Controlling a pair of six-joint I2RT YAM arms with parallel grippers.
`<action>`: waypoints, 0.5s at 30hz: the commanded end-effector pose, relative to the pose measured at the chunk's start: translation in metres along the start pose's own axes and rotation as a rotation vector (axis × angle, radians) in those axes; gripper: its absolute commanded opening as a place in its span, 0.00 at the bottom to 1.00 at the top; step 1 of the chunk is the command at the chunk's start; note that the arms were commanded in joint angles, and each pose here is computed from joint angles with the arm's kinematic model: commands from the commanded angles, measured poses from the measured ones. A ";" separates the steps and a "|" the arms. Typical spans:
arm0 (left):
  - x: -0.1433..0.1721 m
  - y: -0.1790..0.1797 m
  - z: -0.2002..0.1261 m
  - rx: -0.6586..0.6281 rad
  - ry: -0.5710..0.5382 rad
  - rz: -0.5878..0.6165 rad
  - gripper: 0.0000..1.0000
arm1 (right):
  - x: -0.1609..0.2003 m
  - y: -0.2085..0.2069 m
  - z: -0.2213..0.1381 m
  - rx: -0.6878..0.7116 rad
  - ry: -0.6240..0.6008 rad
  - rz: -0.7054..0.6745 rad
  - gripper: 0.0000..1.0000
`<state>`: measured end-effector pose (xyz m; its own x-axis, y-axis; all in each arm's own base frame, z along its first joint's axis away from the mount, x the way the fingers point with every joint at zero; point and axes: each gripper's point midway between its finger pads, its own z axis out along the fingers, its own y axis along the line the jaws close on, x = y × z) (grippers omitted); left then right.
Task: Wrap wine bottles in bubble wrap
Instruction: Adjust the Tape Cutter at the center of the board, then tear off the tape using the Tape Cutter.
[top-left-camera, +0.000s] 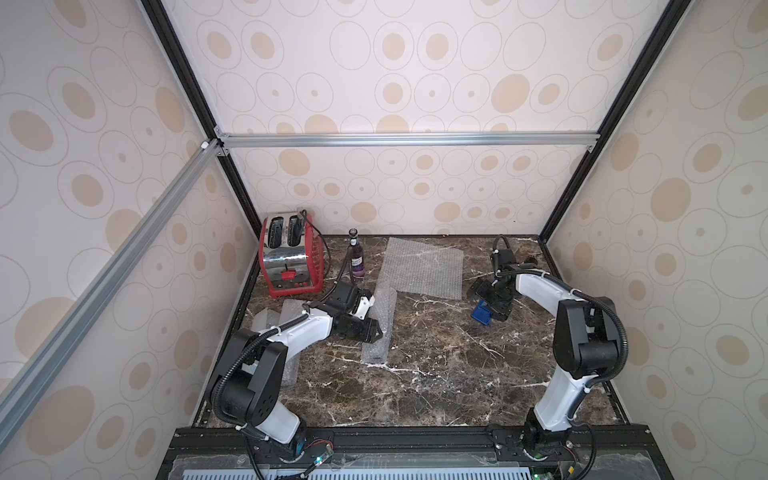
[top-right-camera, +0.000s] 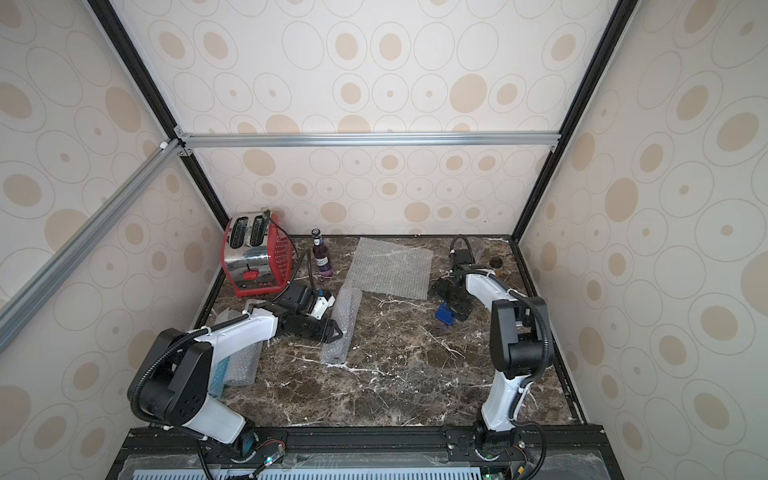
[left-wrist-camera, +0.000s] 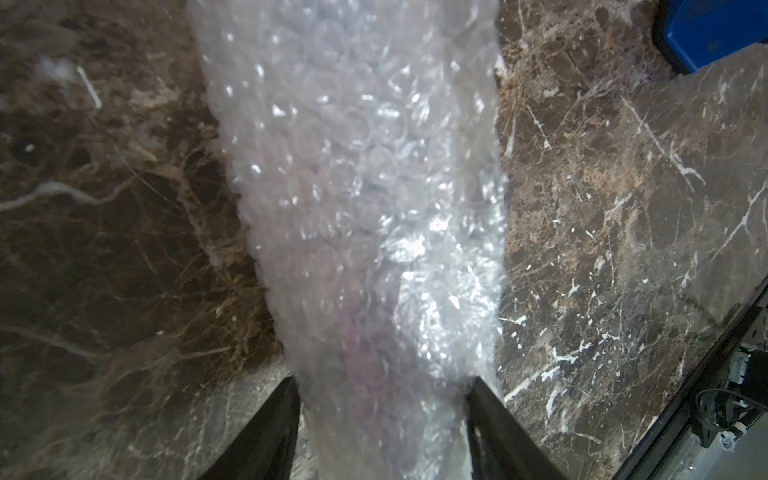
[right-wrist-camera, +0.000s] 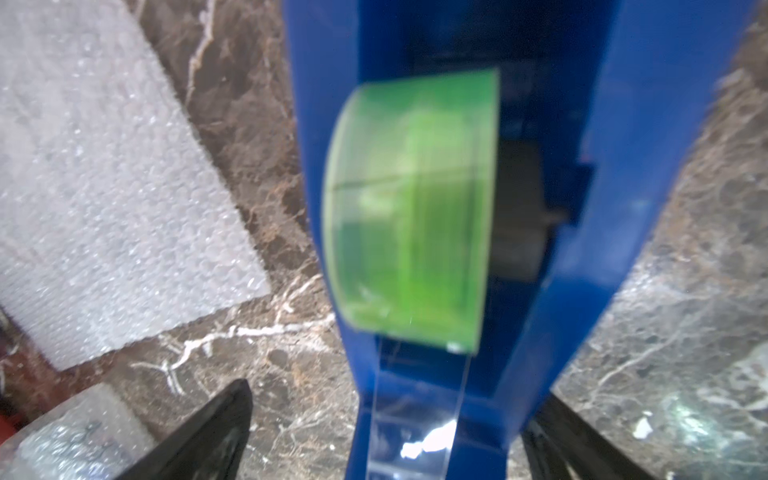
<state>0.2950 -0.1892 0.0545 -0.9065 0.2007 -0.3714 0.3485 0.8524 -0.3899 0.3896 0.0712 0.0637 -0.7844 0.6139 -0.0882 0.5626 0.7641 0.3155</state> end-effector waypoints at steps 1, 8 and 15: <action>0.013 0.014 0.002 -0.073 0.036 0.010 0.61 | 0.010 0.007 -0.024 -0.049 0.003 -0.058 0.99; 0.012 0.013 0.001 -0.075 0.029 0.016 0.61 | 0.011 -0.007 -0.053 -0.238 -0.037 -0.002 0.68; 0.012 0.011 0.002 -0.071 0.034 0.018 0.61 | -0.010 -0.006 -0.054 -0.521 -0.084 0.096 0.48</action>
<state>0.2948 -0.1904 0.0546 -0.9040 0.2053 -0.3750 0.3534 0.8525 -0.3852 0.3627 0.0404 0.1008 -0.7041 0.7030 -0.1007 0.5041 0.5947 0.6263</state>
